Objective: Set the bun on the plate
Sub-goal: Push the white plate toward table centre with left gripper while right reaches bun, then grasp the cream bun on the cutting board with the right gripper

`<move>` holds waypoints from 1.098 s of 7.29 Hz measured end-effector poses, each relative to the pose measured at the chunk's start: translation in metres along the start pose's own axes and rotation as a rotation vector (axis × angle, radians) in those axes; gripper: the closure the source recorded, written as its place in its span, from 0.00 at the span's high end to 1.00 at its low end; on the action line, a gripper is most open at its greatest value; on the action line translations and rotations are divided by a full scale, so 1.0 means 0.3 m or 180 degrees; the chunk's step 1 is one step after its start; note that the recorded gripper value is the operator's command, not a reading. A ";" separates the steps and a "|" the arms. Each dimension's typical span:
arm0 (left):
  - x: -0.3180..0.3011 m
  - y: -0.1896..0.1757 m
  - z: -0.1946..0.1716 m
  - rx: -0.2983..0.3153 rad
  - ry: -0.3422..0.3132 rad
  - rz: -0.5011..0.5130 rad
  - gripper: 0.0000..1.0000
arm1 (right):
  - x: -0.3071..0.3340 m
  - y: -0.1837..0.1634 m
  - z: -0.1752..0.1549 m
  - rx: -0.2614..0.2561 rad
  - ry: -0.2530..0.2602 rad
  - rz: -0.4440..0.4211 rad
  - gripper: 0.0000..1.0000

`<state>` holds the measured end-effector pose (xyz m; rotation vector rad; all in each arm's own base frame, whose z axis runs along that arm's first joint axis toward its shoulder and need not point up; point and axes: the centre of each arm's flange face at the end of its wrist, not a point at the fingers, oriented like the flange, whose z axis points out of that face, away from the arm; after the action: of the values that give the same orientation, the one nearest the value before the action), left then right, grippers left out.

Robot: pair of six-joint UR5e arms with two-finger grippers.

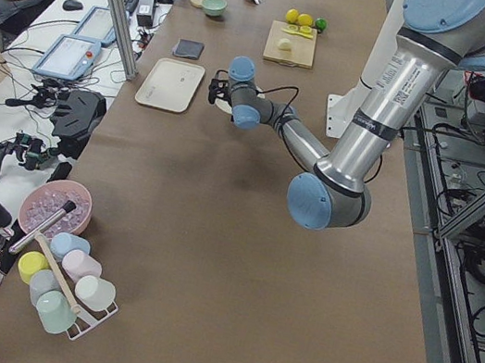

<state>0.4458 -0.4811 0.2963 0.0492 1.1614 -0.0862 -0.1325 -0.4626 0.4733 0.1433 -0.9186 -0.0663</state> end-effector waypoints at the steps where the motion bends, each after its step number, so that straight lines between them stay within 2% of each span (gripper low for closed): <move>1: 0.116 0.057 0.056 -0.0005 -0.0024 0.0017 0.00 | -0.105 0.018 0.022 -0.0013 -0.0017 0.0018 0.99; 3: 0.242 0.150 0.160 0.0014 -0.0074 0.0055 0.00 | -0.284 0.054 0.108 -0.0091 -0.0025 0.0005 0.99; 5: 0.304 0.179 0.245 0.0058 -0.0121 0.0065 0.00 | -0.388 0.114 0.222 -0.0244 0.0019 -0.0120 0.99; 7: 0.333 0.195 0.288 0.0090 -0.0144 0.0070 0.00 | -0.434 0.171 0.340 -0.0376 0.0134 -0.0241 0.98; 8: 0.340 0.200 0.294 0.0090 -0.0143 0.0058 0.83 | -0.451 0.192 0.390 -0.0438 0.0174 -0.0288 0.95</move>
<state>0.5724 -0.4331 0.2375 0.0825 1.1147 -0.0873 -0.3078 -0.4007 0.4457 0.0587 -0.8499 -0.2081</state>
